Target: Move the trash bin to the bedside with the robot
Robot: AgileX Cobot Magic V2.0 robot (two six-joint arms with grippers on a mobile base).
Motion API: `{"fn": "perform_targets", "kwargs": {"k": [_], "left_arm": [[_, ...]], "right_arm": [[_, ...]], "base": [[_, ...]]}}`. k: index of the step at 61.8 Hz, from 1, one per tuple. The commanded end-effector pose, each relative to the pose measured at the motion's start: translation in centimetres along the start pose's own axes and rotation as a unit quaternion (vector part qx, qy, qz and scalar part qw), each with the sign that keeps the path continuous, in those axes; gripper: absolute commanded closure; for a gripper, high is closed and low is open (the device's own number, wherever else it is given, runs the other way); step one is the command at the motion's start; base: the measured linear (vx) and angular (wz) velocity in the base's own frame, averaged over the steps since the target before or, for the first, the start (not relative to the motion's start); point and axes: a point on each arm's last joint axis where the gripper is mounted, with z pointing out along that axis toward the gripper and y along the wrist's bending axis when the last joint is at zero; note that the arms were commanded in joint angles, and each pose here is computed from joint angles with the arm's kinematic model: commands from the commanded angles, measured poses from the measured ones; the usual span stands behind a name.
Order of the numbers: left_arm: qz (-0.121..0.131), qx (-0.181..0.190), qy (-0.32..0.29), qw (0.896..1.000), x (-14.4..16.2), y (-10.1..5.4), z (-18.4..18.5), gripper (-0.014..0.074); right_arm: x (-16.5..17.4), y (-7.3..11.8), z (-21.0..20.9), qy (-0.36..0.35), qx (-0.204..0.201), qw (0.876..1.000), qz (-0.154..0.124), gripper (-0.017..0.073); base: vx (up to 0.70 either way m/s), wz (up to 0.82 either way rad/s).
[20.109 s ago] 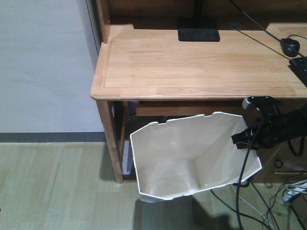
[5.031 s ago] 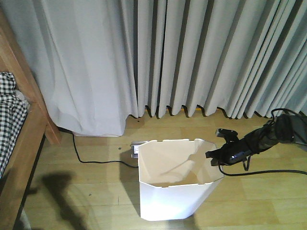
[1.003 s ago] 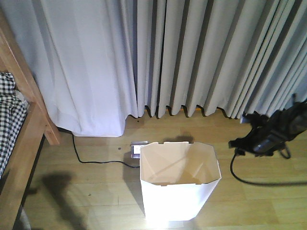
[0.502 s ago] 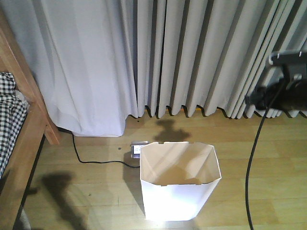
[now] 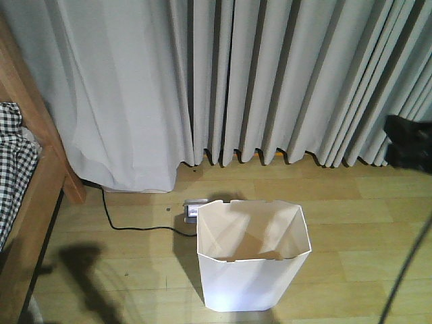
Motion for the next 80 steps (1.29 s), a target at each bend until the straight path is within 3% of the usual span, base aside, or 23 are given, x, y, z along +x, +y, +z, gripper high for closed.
{"fn": "perform_targets", "kwargs": {"k": [1,10,24,48,55,65,80], "left_arm": [[-0.005,0.006,-0.028,1.000,0.2,-0.2,0.2,0.0599],[-0.005,0.006,-0.028,1.000,0.2,-0.2,0.2,0.0599],[-0.005,0.006,-0.028,1.000,0.2,-0.2,0.2,0.0599],[-0.005,0.006,-0.028,1.000,0.2,-0.2,0.2,0.0599],[-0.005,0.006,-0.028,1.000,0.2,-0.2,0.2,0.0599],[-0.005,0.006,-0.028,1.000,0.2,-0.2,0.2,0.0599],[-0.005,0.006,-0.028,1.000,0.2,-0.2,0.2,0.0599]], "right_arm": [[-0.7,-0.2,-2.4,-0.080,0.017,0.997,0.003,0.0070],[0.9,0.2,-5.8,-0.123,0.009,0.992,-0.006,0.0070],[4.3,1.0,-9.0,-0.122,-0.021,0.992,-0.016,0.0070],[4.3,1.2,-10.2,-0.157,-0.029,0.987,-0.005,0.0074],[4.3,1.2,-10.2,-0.157,-0.029,0.987,-0.005,0.0195],[4.1,1.1,-10.3,-0.171,-0.024,0.985,-0.004,0.0579],[4.2,1.2,-10.2,-0.166,-0.026,0.986,-0.003,0.0569]], "base": [[0.00,0.00],[0.00,0.00],[0.00,0.00],[0.00,0.00],[0.00,0.00],[0.00,0.00],[0.00,0.00]]}}
